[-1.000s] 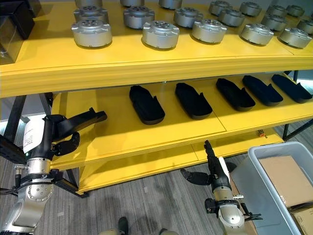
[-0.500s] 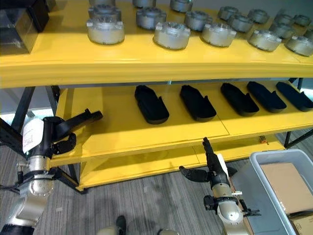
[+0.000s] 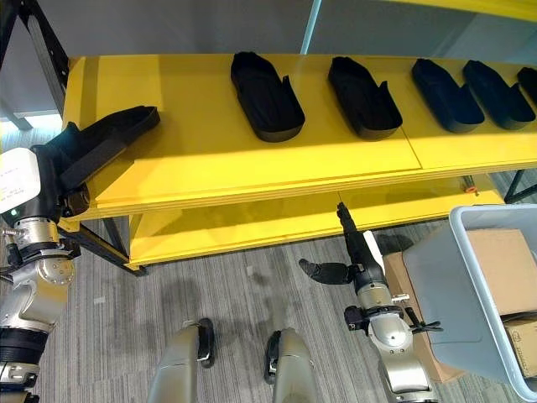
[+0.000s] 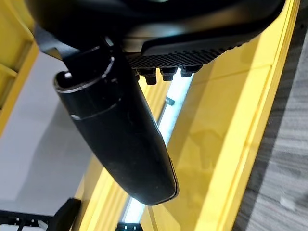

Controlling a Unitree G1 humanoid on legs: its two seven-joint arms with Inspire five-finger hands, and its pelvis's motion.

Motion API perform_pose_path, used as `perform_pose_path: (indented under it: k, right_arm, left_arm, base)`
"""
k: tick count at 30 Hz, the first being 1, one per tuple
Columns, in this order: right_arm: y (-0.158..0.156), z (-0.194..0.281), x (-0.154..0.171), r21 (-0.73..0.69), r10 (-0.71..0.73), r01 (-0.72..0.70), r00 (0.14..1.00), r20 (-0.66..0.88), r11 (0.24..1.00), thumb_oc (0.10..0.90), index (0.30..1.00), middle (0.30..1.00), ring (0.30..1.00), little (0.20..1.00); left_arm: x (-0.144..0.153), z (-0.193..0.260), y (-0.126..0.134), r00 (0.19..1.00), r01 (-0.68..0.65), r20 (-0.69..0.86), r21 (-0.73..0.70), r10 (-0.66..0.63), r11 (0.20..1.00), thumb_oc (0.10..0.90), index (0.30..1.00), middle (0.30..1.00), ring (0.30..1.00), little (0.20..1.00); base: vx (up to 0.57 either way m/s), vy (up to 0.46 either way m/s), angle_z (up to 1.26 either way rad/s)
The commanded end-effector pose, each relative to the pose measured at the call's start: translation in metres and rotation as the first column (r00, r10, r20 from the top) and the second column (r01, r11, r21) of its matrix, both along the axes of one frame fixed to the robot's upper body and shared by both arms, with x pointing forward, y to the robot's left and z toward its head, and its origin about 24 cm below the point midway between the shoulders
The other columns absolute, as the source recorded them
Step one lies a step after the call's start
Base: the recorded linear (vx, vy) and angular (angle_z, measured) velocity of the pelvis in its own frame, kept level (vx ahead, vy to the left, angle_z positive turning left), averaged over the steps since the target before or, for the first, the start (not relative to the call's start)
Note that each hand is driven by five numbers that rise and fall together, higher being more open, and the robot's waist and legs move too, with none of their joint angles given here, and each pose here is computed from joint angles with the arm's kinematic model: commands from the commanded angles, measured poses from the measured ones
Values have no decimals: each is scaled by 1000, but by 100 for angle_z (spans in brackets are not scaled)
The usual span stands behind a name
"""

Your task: Move parts from the plastic box to the shelf.

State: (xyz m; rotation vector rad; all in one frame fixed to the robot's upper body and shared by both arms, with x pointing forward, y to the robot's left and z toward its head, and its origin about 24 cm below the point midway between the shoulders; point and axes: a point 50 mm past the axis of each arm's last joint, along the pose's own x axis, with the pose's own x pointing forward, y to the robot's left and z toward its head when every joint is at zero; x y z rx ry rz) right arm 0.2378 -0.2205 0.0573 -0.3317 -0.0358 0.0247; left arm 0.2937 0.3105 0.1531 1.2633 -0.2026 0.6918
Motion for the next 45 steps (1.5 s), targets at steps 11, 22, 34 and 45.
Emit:
perform_pose_path:
  k: [11,22,34,45]
  right_arm:
    - [7,56,4,-62,119,-108,965,234,992,900,1000,1000,1000,1000]
    - [15,51,-1,-71,177,-166,964,197,984,900,1000,1000,1000,1000]
    - [25,46,-3,-72,239,-230,956,169,971,900,1000,1000,1000,1000]
    - [33,44,-1,-62,289,-283,944,161,957,900,1000,1000,1000,1000]
  left_arm:
    - [24,91,24,965,-174,210,72,155,982,400,300,300,300,300]
    - [38,125,24,943,-118,298,-106,145,987,400,300,300,300,300]
    - [57,159,5,925,42,376,-247,56,968,400,300,300,300,300]
    - [67,183,-17,889,186,457,-324,-19,927,400,300,300,300,300]
  base:
    - [10,-26,1]
    - [7,-29,-1]
    - [-2,-16,-1]
    - [15,-19,7]
